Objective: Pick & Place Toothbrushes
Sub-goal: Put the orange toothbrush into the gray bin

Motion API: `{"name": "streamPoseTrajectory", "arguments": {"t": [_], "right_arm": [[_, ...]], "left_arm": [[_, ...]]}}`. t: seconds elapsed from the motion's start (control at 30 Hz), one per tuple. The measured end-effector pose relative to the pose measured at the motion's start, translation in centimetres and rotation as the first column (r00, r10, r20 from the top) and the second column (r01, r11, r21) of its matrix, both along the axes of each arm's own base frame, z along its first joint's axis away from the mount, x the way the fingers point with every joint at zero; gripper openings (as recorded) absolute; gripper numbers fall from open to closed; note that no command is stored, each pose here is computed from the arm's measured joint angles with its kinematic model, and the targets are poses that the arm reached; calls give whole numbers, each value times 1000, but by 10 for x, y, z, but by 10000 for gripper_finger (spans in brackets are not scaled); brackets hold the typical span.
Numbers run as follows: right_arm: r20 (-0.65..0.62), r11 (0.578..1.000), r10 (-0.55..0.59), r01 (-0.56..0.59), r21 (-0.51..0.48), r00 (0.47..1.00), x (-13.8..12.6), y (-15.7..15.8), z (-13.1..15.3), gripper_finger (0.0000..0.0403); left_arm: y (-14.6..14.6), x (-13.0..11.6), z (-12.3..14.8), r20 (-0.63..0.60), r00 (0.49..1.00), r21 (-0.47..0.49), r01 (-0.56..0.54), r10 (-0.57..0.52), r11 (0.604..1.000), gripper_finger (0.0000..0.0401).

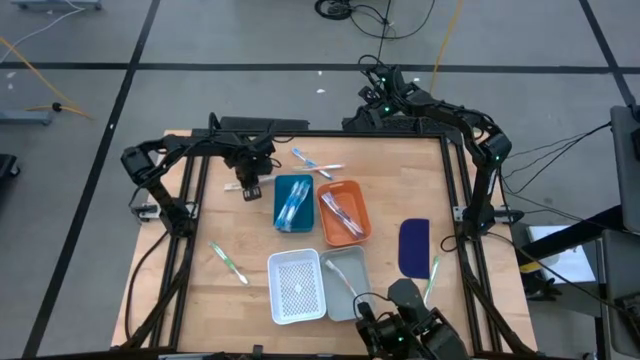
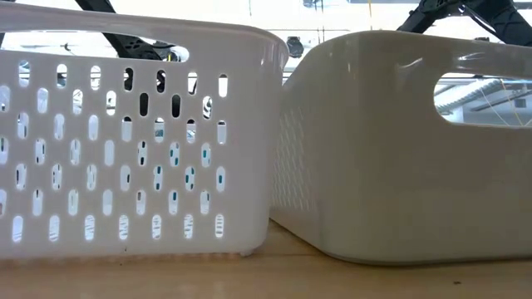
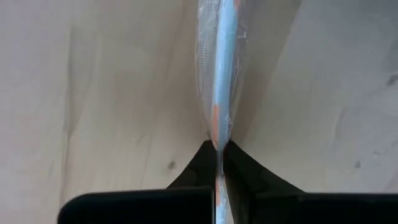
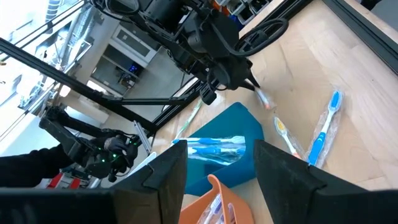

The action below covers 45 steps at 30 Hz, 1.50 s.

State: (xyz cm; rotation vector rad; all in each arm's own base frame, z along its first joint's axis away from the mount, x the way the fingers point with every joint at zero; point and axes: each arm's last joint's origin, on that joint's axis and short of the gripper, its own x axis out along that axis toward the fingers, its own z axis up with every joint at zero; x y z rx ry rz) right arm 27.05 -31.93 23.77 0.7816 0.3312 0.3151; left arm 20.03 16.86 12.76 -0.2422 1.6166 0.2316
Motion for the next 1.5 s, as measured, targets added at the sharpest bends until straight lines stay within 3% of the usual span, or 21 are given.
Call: {"name": "streamPoseTrajectory", "arguments": {"t": [0.13,0.4,0.53,0.9,1.03,1.27,1.5], "right_arm": [[0,1000,0,0,1,1000,0,0,0,173],[0,1000,0,0,0,1000,0,0,0,173],[-3,1000,-1,1,7,1000,0,0,0,173],[-2,1000,-2,2,9,1000,0,0,0,173],[-2,1000,-2,2,8,1000,0,0,0,173],[-2,1000,-2,2,8,1000,0,0,0,173],[-2,1000,-2,2,8,1000,0,0,0,173]], "left_arm": [[-1,-4,4,-26,999,26,-35,36,999,4],[5,-22,21,-114,985,166,-113,133,980,4],[12,-24,27,-113,982,178,-133,154,975,3],[50,5,76,-6,1000,324,13,-12,946,2],[65,19,74,-64,996,293,74,-58,953,1],[92,45,67,-197,978,119,91,-66,989,1],[112,67,82,-149,981,5,125,-123,992,0]]}}
